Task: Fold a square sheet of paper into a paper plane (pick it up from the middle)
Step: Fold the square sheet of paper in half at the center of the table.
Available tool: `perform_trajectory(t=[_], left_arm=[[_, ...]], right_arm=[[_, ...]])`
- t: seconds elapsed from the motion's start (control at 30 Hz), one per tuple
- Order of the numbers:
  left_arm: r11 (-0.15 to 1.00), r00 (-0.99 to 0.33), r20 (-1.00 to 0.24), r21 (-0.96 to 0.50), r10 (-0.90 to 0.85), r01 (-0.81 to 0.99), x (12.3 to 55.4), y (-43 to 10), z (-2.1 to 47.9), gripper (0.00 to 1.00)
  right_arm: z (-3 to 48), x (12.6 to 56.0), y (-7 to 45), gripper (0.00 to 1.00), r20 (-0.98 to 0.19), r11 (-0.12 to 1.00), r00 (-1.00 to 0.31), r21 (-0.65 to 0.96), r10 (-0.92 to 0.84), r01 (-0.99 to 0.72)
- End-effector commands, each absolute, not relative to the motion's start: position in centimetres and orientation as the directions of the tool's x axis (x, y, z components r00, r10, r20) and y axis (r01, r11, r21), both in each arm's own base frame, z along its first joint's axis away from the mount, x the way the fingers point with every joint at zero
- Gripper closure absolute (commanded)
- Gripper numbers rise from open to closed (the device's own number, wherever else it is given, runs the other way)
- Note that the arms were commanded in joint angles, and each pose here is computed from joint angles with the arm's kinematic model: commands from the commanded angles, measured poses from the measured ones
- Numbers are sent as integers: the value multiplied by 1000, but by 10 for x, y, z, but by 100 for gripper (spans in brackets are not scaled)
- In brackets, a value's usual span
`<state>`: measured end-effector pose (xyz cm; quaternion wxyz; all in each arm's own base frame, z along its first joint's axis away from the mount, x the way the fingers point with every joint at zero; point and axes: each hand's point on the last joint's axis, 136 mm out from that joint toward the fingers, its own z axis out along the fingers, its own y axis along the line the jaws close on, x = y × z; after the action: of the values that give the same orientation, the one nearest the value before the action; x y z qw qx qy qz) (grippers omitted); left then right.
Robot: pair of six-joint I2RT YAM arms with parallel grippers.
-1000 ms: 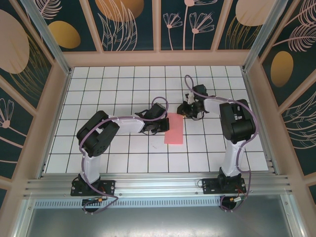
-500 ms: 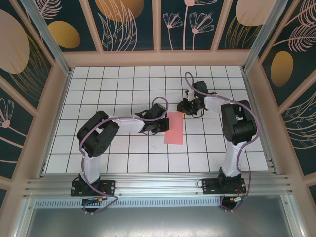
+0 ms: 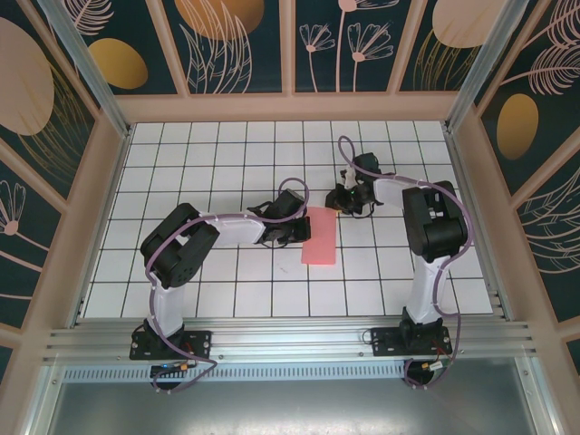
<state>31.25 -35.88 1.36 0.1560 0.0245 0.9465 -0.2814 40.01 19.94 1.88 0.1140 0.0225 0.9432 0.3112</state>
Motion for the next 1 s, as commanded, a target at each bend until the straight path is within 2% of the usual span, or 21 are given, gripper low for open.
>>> perform_trajectory(t=[0.0, 0.2, 0.37, 0.63, 0.87, 0.97], left_arm=[[906, -981, -194, -414, 11, 92, 280, -330, -31, 100], [906, -980, -198, -413, 12, 95, 280, -329, -28, 100], [906, -980, -199, -414, 5, 88, 280, -328, -29, 100], [905, -981, -194, -416, 8, 90, 279, -329, -30, 100], [904, -981, -194, -419, 7, 89, 280, -330, -29, 100], [904, -981, -194, -417, 9, 91, 280, -330, -30, 100]], right_arm=[[-11, 386, 187, 77, -144, 842, -982, 538, 122, 25], [43, 400, 200, 77, -238, 799, -967, 596, 87, -75], [78, 389, 208, 77, -272, 742, -958, 659, 89, -118], [43, 354, 207, 76, -193, 729, -975, 682, 111, -52], [13, 348, 193, 77, -151, 786, -980, 618, 128, 7], [17, 347, 192, 77, -156, 792, -980, 610, 122, 1]])
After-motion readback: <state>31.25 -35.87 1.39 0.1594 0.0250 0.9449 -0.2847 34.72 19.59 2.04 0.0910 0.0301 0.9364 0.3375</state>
